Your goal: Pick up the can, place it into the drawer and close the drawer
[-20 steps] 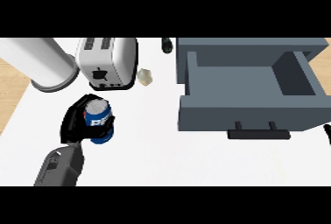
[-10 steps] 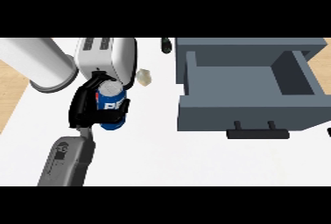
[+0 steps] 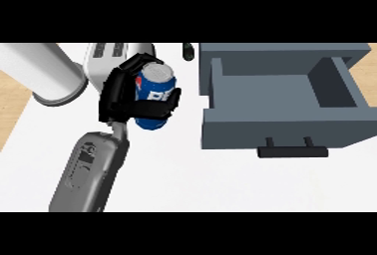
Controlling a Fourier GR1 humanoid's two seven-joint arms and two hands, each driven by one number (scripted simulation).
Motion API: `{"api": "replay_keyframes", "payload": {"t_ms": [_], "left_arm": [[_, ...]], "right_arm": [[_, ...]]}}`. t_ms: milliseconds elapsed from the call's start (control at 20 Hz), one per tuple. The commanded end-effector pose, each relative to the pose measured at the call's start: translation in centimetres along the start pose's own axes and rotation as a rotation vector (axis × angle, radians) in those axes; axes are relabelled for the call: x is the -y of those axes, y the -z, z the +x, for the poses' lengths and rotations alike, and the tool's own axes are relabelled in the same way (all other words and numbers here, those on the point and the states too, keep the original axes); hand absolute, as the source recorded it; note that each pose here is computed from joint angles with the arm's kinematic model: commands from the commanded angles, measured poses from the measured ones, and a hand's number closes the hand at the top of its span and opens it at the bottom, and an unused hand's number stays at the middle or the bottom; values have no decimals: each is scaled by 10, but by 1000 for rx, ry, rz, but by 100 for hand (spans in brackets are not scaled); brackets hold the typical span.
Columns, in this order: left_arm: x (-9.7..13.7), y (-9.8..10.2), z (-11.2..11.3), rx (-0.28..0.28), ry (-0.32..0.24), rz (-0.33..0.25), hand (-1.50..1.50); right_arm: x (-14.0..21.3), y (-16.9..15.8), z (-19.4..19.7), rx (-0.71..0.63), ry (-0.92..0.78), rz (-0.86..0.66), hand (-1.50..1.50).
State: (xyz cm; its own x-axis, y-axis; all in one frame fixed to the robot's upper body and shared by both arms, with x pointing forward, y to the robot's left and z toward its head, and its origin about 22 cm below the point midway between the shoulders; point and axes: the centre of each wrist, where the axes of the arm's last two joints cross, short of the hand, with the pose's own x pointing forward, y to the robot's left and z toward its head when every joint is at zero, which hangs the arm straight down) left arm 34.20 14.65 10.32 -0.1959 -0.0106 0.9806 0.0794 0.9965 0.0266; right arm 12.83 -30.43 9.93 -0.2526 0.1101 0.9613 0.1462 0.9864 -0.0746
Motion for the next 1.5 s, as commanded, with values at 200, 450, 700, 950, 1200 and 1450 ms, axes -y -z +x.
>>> {"api": "replay_keyframes", "payload": {"t_ms": [200, 450, 700, 950, 1200, 1450], "left_arm": [[71, 29, 61, 51, 45, -39, 150], [81, 58, 86, 47, 46, -64, 150], [113, 81, 112, 39, 52, -52, 150], [138, 89, 129, 36, 78, -37, 150], [145, 103, 137, 40, 100, -51, 150], [148, 111, 123, 24, 123, -47, 150]], "right_arm": [[-8, 12, 4, 12, -4, -10, -150], [3, 29, 2, 14, 14, 0, -150], [-10, 8, 2, 18, 4, 4, -150], [-11, 31, 11, 15, -4, 6, -150], [-17, 18, 6, 10, -1, -3, -150], [11, 37, -9, 13, -2, -8, -150]]}}
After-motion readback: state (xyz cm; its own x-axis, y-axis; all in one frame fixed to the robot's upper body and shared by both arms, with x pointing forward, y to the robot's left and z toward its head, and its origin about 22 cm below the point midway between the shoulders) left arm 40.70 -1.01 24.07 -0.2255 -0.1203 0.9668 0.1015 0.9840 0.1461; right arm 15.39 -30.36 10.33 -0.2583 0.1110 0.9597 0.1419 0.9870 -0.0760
